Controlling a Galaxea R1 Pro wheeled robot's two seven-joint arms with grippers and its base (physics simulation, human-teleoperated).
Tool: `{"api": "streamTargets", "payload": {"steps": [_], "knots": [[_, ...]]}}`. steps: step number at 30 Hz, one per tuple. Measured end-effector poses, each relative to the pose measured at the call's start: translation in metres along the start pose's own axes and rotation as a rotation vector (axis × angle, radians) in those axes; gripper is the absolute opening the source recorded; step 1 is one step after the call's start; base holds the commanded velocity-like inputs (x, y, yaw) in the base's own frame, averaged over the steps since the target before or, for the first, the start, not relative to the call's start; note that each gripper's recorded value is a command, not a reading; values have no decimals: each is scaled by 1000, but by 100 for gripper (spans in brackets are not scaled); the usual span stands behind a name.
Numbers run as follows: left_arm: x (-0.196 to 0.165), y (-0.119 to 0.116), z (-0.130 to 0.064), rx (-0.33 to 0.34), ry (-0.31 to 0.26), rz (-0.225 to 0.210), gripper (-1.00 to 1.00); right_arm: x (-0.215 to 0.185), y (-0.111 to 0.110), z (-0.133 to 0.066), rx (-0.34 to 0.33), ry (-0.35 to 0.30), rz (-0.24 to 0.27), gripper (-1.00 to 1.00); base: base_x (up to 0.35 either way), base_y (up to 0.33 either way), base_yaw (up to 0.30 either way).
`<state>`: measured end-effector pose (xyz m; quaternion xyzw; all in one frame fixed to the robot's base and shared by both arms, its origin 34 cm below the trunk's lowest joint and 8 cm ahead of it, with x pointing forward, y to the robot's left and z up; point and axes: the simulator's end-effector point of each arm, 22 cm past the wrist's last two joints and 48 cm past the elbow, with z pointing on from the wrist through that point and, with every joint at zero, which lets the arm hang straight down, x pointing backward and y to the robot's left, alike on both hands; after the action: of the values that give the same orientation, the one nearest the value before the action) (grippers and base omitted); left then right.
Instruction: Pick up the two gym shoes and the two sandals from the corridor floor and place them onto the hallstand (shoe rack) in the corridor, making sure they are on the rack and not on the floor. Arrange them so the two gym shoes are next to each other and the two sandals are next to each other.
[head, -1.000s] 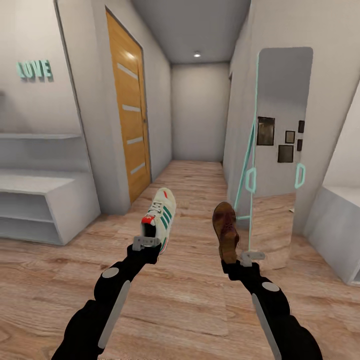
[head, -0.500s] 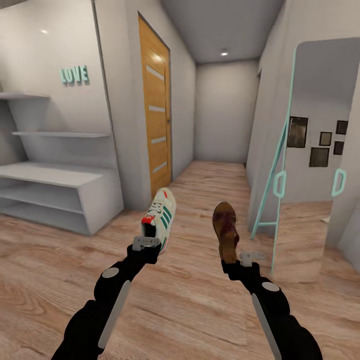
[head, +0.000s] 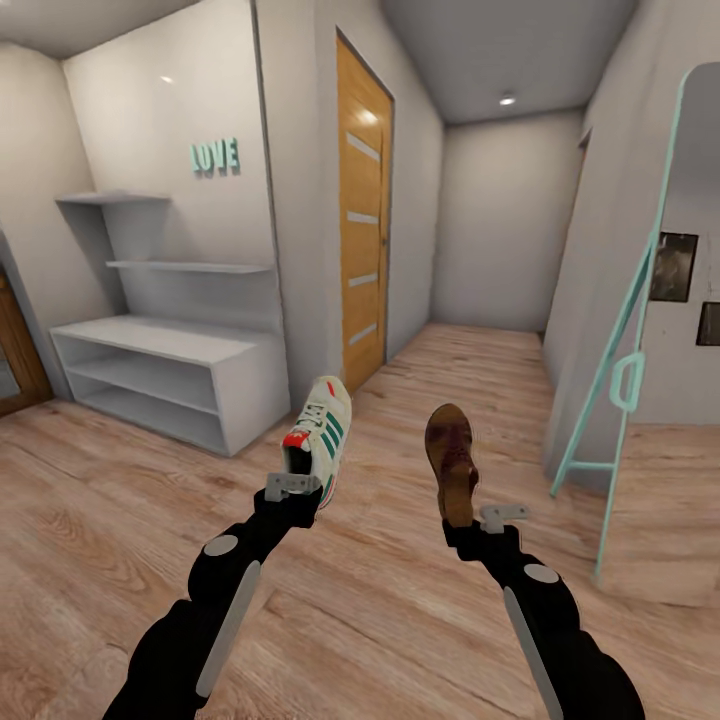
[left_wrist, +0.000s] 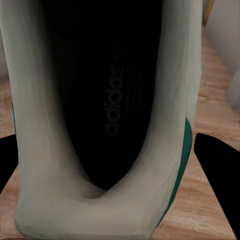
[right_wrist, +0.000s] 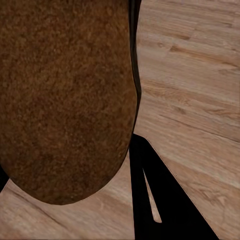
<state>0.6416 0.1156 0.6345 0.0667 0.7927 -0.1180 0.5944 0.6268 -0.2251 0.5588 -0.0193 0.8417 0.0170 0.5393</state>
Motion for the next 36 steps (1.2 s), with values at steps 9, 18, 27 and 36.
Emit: {"api": "streamTargets", "payload": {"steps": [9,18,27,36], "knots": [[0,0,0,0,0,0,-100,0,0,0,0,0,0,-100,2,0,295],[1,1,0,-1,2,-1,-100,0,0,0,0,-1,0,-100,112,68,295],[1,1,0,-3,3,-1,-100,0,0,0,0,-1,0,-100,199,241,295],[1,1,0,-2,3,-1,-100,0,0,0,0,-1,0,-100,213,245,295]]}}
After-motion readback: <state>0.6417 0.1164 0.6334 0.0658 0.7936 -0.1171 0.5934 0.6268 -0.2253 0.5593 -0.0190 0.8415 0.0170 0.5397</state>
